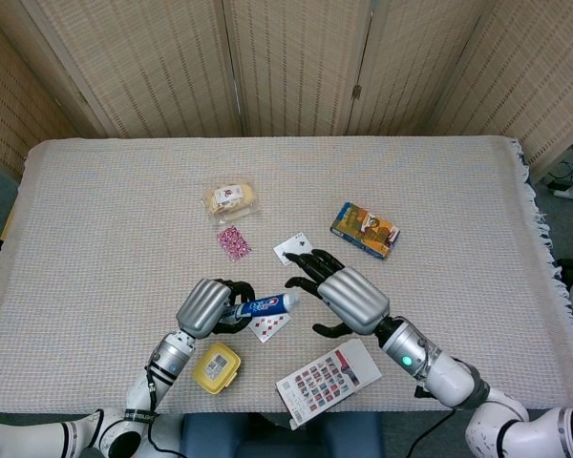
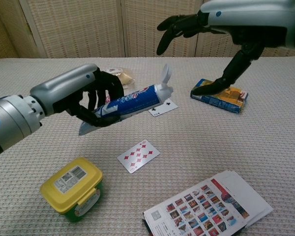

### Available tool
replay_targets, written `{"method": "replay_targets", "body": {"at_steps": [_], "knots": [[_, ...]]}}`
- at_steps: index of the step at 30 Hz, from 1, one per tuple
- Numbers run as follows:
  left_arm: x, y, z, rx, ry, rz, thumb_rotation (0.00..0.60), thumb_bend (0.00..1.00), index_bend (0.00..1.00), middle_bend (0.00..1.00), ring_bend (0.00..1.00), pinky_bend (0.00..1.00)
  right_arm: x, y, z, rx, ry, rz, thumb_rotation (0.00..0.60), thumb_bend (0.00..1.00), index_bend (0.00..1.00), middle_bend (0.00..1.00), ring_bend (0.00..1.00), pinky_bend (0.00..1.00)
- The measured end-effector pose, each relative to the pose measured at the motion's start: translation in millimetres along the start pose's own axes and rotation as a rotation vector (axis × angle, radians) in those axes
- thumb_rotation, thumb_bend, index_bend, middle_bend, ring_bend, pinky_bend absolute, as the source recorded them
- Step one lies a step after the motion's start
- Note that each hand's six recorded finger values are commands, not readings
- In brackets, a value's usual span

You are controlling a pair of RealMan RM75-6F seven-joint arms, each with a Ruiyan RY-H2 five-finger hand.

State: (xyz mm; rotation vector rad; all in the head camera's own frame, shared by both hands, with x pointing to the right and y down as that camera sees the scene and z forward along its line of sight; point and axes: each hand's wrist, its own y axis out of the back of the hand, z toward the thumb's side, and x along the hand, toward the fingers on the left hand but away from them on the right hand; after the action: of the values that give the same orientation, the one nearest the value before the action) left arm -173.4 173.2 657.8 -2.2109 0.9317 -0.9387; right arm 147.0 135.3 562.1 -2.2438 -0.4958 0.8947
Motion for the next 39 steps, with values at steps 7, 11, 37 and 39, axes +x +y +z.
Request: {"method": "replay_targets", "body": {"at_steps": [7,11,37,39], "knots": [[-1,-1,-3,-0.002,0.007,-0.004,0.6,0.76,0.83,0.84,0.73,0.63,0,-8,-2,-0.01,-0.016,0.03,0.6,0.3,0.25,0.0,0.0,0.0],[-1,-2,-4,-0.015,0.01,-0.005,0.6,0.76,0.83,0.84,0.73,0.63,0,-12,-4,-0.012,-0.02,0.047,0.6,0.3,0.25,0.0,0.0,0.0],[4,8,6,-0.178,-0.041,0.09,0.6,0.77,0.82,0.85,0.73,0.63,6,-14,-18,-0.083,-0.038,0.034,0.6,0.3,0.24,0.01,0.0,0.0],[4,9,6,-0.204,-0.05,0.107,0.6,0.77,0.82,0.85,0.73,0.63,9,-5,-13,-0.1,-0.02,0.007,0.6,0.3,0.22,0.0,0.0,0.0]]}}
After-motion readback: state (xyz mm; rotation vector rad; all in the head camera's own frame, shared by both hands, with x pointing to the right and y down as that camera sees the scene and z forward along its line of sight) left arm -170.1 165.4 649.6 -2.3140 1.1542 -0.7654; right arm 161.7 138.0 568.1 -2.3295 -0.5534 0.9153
